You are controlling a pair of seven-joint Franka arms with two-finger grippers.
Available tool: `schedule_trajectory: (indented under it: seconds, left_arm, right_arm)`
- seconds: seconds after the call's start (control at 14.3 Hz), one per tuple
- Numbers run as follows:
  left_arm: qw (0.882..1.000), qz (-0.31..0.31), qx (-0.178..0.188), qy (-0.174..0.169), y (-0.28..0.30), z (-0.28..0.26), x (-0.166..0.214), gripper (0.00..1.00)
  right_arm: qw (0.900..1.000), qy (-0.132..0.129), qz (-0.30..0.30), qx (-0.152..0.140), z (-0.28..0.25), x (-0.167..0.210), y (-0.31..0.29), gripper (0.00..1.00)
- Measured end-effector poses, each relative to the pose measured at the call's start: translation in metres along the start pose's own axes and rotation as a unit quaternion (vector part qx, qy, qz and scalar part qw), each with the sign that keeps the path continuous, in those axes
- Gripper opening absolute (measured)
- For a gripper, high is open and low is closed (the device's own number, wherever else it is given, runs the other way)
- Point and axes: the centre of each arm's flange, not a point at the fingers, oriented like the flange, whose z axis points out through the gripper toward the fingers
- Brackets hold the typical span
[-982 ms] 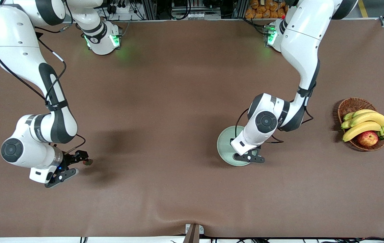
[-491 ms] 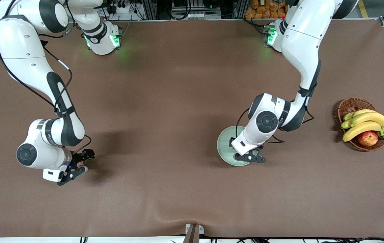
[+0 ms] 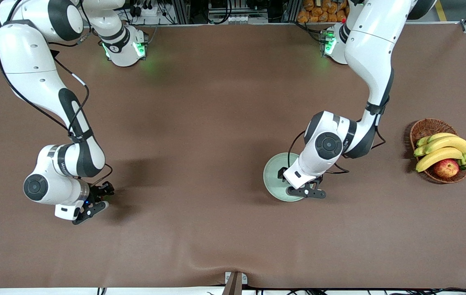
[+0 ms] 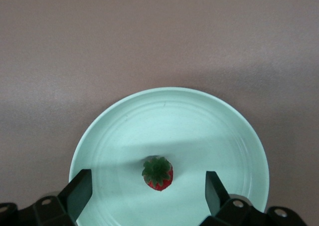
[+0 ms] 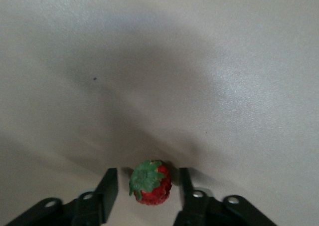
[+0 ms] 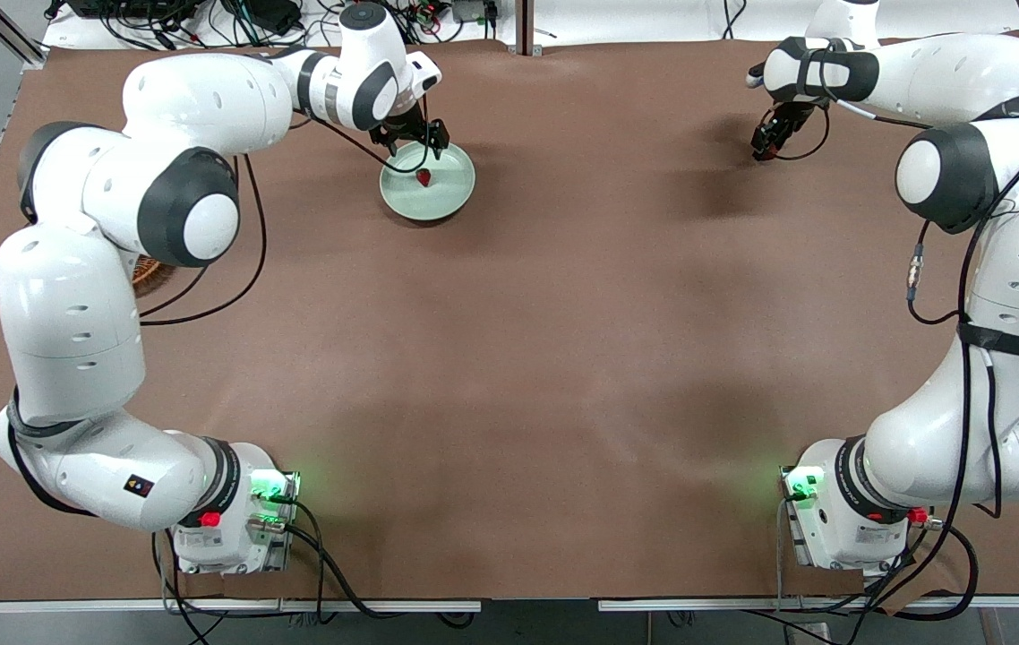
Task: Collect all strawberries into plate
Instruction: 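Release the strawberry onto the plate while the right gripper lifts another, then carry the second strawberry beside the plate and open the right gripper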
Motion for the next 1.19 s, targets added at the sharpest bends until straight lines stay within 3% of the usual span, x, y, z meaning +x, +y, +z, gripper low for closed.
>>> schedule_trajectory:
  seconds: [0.14,0.63,0.91,1.19]
  left_arm:
    - [1.0,0.0,-0.002,0.005,0.001,-0.007,0.002,1.0]
    - [1.0,0.0,-0.004,0.014,0.002,-0.019,0.004,1.0]
    - [1.0,-0.001,-0.007,0.023,0.0,-0.032,0.007,1.0]
    - [1.0,-0.001,-0.008,0.025,0.001,-0.035,0.008,1.0]
  right_arm:
    - [1.0,0.002,0.001,-0.002,0.0,0.0,0.002,0.32]
    - [1.0,0.004,-0.022,0.006,-0.037,0.015,-0.024,0.32]
    - [0.998,0.018,-0.06,0.0,-0.089,0.039,-0.077,0.32]
    - [0.998,0.034,-0.049,0.022,-0.096,0.065,-0.14,0.32]
